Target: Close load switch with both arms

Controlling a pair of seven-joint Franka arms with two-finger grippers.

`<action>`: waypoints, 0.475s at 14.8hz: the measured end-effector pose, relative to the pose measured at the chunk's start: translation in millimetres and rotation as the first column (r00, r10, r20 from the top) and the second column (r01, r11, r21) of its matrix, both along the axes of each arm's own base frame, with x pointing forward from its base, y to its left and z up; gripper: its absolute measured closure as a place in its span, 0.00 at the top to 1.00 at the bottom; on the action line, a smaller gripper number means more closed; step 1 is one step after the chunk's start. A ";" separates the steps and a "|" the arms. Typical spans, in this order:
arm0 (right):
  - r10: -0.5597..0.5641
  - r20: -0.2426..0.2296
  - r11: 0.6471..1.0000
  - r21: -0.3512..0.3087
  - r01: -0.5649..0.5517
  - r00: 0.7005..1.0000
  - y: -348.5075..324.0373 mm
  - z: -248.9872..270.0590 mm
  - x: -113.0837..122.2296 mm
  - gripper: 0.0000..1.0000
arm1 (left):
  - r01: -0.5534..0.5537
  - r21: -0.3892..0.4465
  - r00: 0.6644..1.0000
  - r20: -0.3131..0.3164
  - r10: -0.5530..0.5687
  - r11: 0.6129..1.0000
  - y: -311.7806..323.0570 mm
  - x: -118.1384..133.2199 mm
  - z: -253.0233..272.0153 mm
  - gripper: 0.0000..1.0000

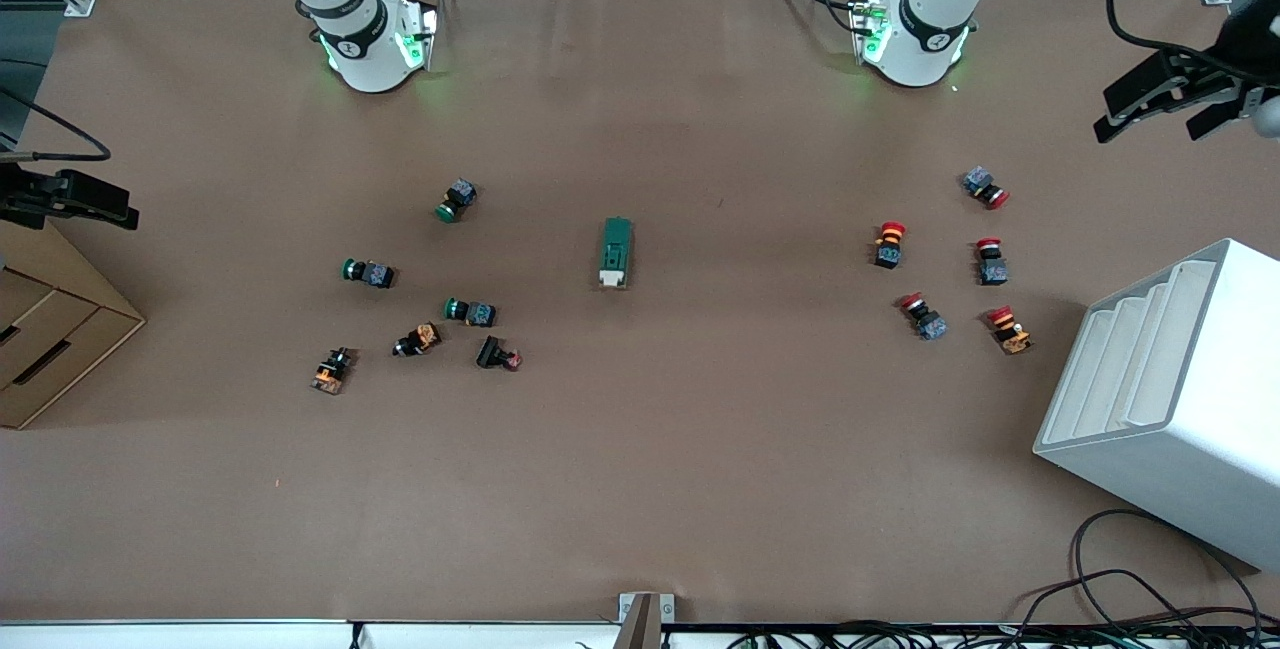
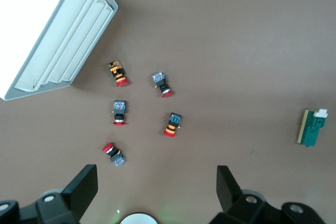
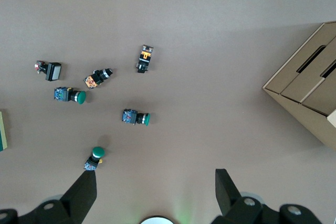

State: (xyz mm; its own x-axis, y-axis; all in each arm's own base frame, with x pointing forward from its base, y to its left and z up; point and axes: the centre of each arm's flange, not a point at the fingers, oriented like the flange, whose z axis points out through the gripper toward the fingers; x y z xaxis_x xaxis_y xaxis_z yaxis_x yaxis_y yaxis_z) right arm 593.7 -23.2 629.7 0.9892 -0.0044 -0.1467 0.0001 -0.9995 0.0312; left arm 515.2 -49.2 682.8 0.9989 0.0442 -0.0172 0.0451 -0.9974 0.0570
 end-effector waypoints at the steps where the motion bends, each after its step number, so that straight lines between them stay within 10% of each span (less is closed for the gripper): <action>1: 0.004 -0.003 1.000 0.001 -0.004 1.000 2.3 -0.6 0.1 1.00 | 0.010 0.007 1.000 -0.006 -0.010 1.000 -6.0 -2.7 -2.5 1.00; 7: -0.007 -0.059 0.998 0.056 0.010 0.998 4.1 -5.3 -6.4 1.00 | 0.027 0.017 1.000 -0.007 -0.027 0.999 -17.3 -10.5 -2.9 1.00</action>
